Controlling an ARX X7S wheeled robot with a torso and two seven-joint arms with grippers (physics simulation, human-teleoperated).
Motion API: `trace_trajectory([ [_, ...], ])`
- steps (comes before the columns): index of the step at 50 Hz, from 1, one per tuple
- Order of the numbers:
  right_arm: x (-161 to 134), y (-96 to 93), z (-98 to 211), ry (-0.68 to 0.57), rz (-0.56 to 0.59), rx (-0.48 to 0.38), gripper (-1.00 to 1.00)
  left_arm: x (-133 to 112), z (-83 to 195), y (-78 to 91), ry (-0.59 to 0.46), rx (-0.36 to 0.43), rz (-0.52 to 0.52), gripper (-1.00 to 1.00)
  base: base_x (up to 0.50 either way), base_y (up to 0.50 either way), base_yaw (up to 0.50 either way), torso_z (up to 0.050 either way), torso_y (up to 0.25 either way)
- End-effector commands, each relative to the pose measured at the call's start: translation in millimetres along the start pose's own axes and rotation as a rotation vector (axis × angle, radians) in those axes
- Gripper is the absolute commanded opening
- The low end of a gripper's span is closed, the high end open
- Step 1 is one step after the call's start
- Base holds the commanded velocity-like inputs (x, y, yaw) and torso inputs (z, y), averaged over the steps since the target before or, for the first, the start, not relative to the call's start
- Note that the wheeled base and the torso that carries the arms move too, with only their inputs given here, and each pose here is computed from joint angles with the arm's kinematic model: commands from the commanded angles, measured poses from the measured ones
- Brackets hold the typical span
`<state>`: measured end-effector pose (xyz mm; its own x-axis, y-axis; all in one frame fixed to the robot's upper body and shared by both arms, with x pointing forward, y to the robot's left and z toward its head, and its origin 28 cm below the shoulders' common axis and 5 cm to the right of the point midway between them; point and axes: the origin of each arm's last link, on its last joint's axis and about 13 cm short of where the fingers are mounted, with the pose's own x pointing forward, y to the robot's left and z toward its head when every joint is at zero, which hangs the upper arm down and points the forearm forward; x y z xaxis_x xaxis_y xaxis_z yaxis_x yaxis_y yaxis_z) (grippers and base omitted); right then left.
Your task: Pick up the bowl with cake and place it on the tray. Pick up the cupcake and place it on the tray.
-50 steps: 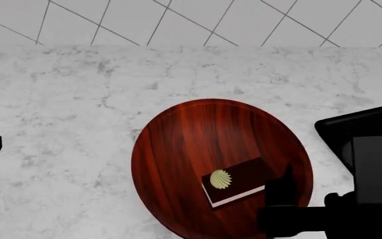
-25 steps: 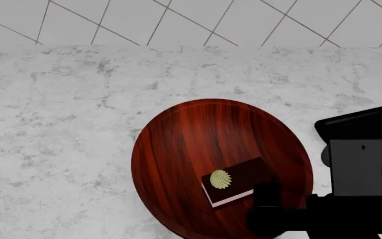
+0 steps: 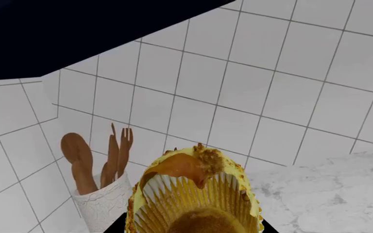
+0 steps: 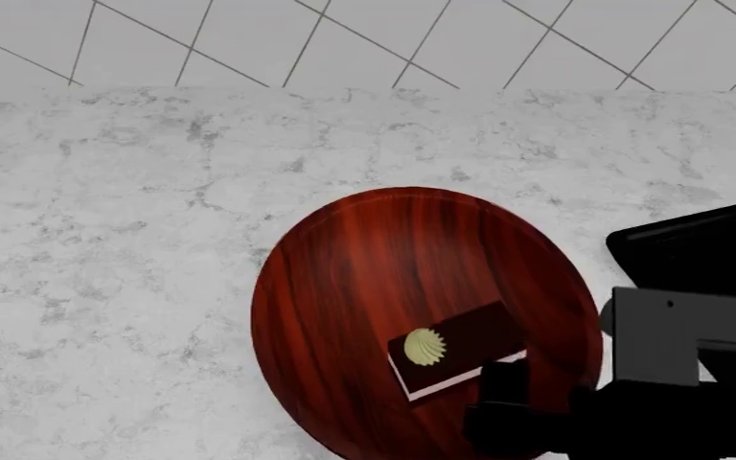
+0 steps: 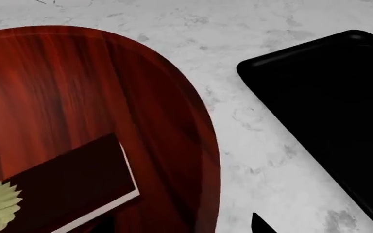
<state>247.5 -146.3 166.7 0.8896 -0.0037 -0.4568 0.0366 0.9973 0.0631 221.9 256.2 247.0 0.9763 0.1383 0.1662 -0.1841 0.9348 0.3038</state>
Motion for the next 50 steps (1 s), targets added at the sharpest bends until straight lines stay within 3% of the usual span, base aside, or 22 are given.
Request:
trace_trajectory([
  [1,12,-1.1,-11,0.056,-0.036,0.043,1.0,-3,2,1.5,-0.002,-0.006,0.004,-1.0,0.0,0.0,0.0,0.0,0.0],
  [13,24,-3.6,-23,0.109,-0.042,0.086,1.0,-7,4,3.1,-0.005,-0.001,0.002,-1.0,0.0,0.0,0.0,0.0,0.0],
  [14,24,-3.5,-23,0.108,-0.04,0.088,-1.0,-7,4,3.1,-0.004,-0.002,0.003,-1.0,0.0,0.0,0.0,0.0,0.0],
  [28,8,-0.9,-10,0.022,0.003,0.105,-1.0,-7,3,3.2,-0.002,0.0,0.008,-1.0,0.0,0.0,0.0,0.0,0.0],
  [38,-25,-3.5,29,-0.269,0.074,0.046,-1.0,-4,1,2.4,-0.007,0.001,0.02,-1.0,0.0,0.0,0.0,0.0,0.0],
  [50,-39,-10.4,52,-0.383,0.119,0.031,-1.0,6,-7,-5.4,-0.012,-0.006,0.033,-1.0,0.0,0.0,0.0,0.0,0.0],
])
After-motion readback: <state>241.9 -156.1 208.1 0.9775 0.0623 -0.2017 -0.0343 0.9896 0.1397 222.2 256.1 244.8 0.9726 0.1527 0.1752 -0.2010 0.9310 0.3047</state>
